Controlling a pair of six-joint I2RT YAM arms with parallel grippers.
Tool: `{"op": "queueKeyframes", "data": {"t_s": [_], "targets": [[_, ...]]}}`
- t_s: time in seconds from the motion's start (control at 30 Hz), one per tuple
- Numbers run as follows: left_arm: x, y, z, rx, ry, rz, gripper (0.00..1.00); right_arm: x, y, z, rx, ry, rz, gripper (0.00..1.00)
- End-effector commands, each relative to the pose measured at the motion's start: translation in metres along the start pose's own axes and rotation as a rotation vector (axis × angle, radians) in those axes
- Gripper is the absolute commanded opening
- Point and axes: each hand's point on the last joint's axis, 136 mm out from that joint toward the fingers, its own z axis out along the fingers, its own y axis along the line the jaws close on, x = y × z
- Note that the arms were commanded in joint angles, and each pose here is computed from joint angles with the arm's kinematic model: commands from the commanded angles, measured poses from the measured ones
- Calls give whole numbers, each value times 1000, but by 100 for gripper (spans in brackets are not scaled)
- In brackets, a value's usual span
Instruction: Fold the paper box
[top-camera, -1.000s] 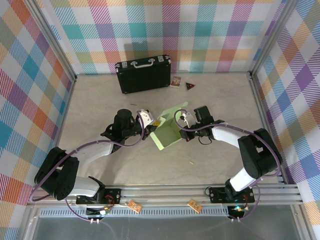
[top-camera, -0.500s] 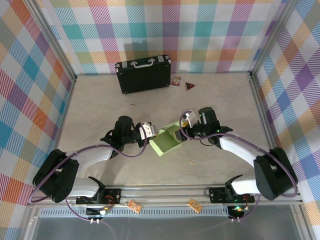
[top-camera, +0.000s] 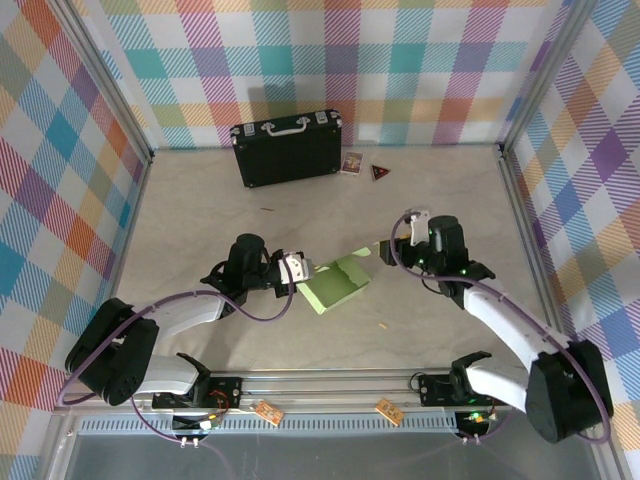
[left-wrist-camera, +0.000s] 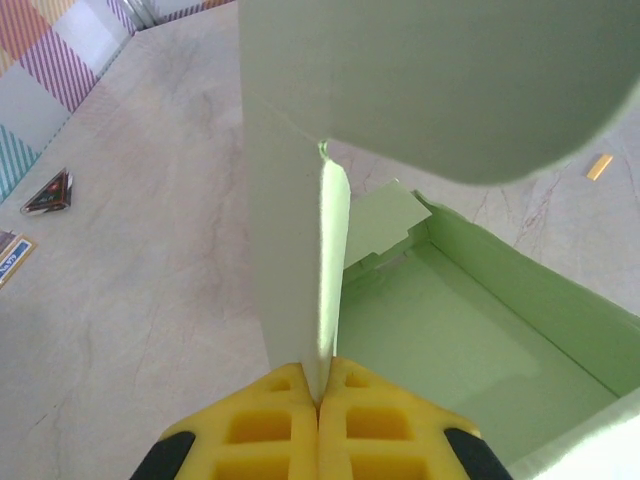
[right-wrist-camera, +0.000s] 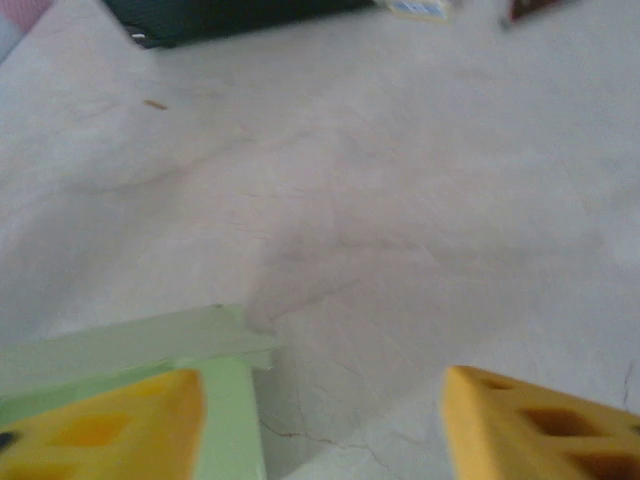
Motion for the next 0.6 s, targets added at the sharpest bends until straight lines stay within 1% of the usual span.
{"op": "queueKeyframes", "data": {"t_s": [0.0, 0.03, 0.1, 0.17, 0.23, 0.27, 0.3, 0.37, 0.4, 0.43, 0.57], "targets": [[13, -19, -6, 67, 31, -19, 0, -15, -6, 1, -14, 37, 119, 52], [13, -19, -7, 66, 31, -19, 0, -20, -5, -1, -26, 21, 118, 53], [13, -19, -8, 58, 32, -17, 0, -29, -14, -1, 17, -22, 113, 61], [13, -18, -8, 52, 28, -16, 0, -33, -21, 2, 4, -8, 154, 62], [14, -19, -8, 55, 27, -18, 0, -32, -33, 7, -10, 15, 283, 61], [14, -18, -7, 53, 27, -18, 0, -29, -42, 12, -1, 47, 341, 53], [15, -18, -7, 53, 25, -20, 0, -22, -47, 19, 17, 108, 362, 49], [13, -19, -7, 54, 13, -19, 0, -9, -51, 32, 24, 229, 349, 42], [13, -20, -7, 54, 9, -19, 0, -1, -48, 40, -10, 283, 359, 41], [12, -20, -7, 54, 6, -19, 0, 4, -46, 46, -34, 304, 375, 38], [12, -19, -6, 53, 0, -27, 0, 8, -6, 64, -305, 318, 421, 28]]}}
